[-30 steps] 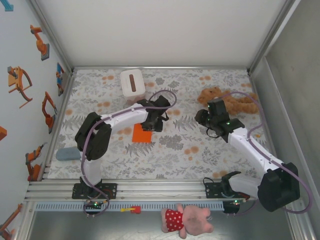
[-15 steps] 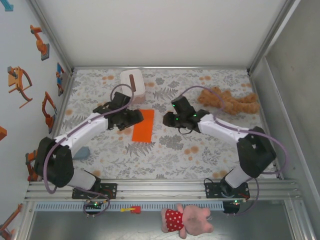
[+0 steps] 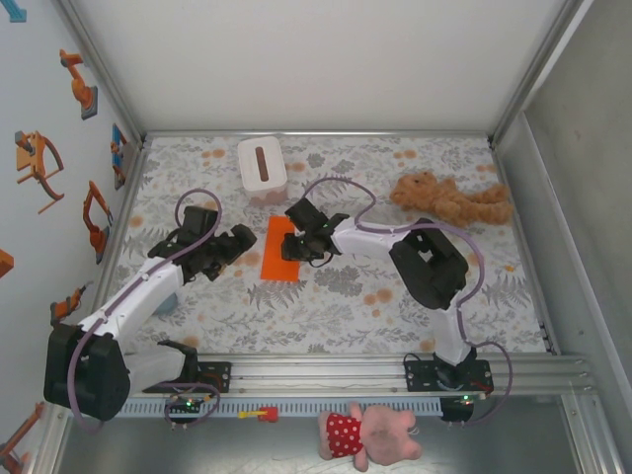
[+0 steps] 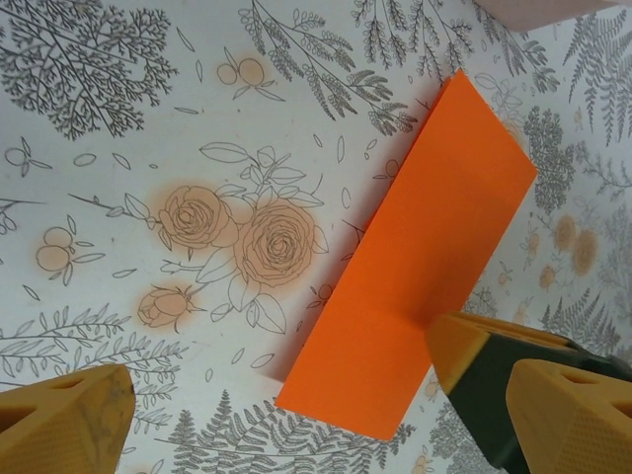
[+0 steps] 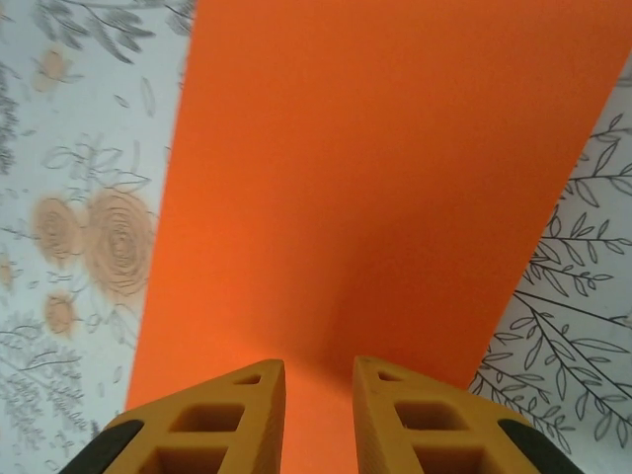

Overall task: Fold a paper plane with a square sheet of paper (pick it up from the middle)
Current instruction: Move the paper to the center of the table, then third fold the triangle at the center of the table.

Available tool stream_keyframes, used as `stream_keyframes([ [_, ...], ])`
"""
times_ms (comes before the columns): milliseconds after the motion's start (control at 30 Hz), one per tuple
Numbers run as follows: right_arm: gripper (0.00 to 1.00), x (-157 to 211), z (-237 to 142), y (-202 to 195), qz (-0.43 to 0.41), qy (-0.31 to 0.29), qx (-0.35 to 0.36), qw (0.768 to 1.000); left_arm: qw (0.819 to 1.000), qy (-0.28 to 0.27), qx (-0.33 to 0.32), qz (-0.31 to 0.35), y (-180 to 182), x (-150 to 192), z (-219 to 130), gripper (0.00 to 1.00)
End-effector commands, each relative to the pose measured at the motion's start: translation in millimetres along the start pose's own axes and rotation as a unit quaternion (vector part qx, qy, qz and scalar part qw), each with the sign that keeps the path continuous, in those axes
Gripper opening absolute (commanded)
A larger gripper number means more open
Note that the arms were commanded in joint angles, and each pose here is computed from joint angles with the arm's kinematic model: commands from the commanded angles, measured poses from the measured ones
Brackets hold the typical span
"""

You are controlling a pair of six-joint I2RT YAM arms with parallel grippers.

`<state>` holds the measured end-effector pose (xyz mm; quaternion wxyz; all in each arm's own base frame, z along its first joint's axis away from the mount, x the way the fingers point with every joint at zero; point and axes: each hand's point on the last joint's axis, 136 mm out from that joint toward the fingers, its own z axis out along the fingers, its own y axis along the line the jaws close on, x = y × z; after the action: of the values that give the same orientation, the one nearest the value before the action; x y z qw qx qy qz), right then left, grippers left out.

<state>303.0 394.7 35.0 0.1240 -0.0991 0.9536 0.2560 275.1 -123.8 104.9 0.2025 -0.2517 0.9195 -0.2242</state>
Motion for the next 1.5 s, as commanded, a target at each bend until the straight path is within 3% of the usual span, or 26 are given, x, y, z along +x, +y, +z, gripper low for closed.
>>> stream_keyframes([
  [0,0.25,4,-1,0,-0.007,0.025,0.010,1.000,0.999,-0.002,0.033,-0.009,-13,-3,-3,0.96],
  [300,0.25,29,3,-47,-0.003,0.065,0.071,0.995,0.998,0.025,0.054,0.023,-25,4,6,0.98],
  [567,0.25,38,-36,-85,-0.015,0.051,0.097,0.994,0.992,0.075,0.065,0.072,-48,32,21,0.98],
  [867,0.26,4,-84,-54,0.013,-0.041,0.019,0.999,0.982,0.153,0.097,0.061,-67,75,42,0.97],
  [1100,0.25,15,-73,-67,0.066,-0.046,0.009,0.997,0.976,0.195,0.076,0.055,-65,110,53,0.84],
  [1233,0.24,20,-66,-78,0.085,-0.039,0.014,0.996,0.972,0.217,0.078,0.056,-70,128,62,0.72],
  [1367,0.24,21,-62,-83,0.097,-0.035,0.012,0.995,0.968,0.232,0.083,0.052,-75,138,72,0.59],
  [1467,0.24,23,-57,-85,0.101,-0.030,0.009,0.994,0.967,0.235,0.083,0.052,-77,141,77,0.55],
])
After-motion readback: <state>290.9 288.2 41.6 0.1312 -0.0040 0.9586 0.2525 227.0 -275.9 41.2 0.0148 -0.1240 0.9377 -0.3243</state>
